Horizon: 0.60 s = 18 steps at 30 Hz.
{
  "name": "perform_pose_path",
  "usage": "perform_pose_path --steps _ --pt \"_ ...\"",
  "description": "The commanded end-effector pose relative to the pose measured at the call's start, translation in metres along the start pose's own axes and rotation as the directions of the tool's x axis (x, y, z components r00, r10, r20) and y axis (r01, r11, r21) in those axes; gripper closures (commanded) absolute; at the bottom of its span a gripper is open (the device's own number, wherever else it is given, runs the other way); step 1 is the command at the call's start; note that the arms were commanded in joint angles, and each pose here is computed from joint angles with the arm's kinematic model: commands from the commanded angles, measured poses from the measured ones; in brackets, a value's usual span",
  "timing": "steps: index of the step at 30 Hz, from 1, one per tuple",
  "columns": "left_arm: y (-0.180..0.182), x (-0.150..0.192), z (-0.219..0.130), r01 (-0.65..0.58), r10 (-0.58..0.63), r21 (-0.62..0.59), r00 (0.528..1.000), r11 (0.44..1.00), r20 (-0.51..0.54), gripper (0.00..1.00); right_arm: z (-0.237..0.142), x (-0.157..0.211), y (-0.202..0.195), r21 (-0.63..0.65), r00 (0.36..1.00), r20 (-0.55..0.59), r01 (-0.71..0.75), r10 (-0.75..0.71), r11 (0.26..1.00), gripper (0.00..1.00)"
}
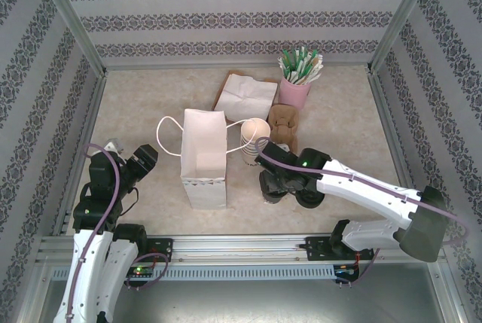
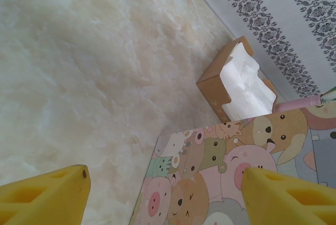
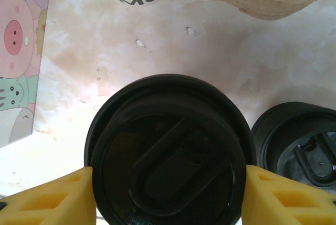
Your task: Pack the takeout coffee
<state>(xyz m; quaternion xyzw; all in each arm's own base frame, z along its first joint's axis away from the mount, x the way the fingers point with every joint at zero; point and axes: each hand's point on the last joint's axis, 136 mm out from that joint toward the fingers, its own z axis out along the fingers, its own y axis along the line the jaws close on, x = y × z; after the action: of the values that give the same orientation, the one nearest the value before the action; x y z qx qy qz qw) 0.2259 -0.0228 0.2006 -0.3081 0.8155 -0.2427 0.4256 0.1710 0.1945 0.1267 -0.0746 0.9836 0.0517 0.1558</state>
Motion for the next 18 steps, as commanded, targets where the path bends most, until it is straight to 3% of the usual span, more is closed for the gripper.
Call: perform_pose_path --steps 1,12,18 --pt "-0.008 -0.009 -0.004 -0.007 0.006 0.022 1.000 1.000 0.029 0.24 0.036 0.054 -0.014 0.093 0.976 -0.218 -0.004 0.025 0.996 0.39" --pt "-0.008 -0.009 -0.004 -0.009 0.008 0.022 1.000 1.000 0.029 0.24 0.046 0.060 -0.022 0.157 0.982 -0.186 -0.001 0.031 0.988 0.42" --pt "-0.010 -0.009 -0.005 -0.012 0.011 0.028 1.000 1.000 0.028 0.24 0.022 0.034 -0.012 0.103 0.997 -0.080 -0.016 0.024 0.995 0.40"
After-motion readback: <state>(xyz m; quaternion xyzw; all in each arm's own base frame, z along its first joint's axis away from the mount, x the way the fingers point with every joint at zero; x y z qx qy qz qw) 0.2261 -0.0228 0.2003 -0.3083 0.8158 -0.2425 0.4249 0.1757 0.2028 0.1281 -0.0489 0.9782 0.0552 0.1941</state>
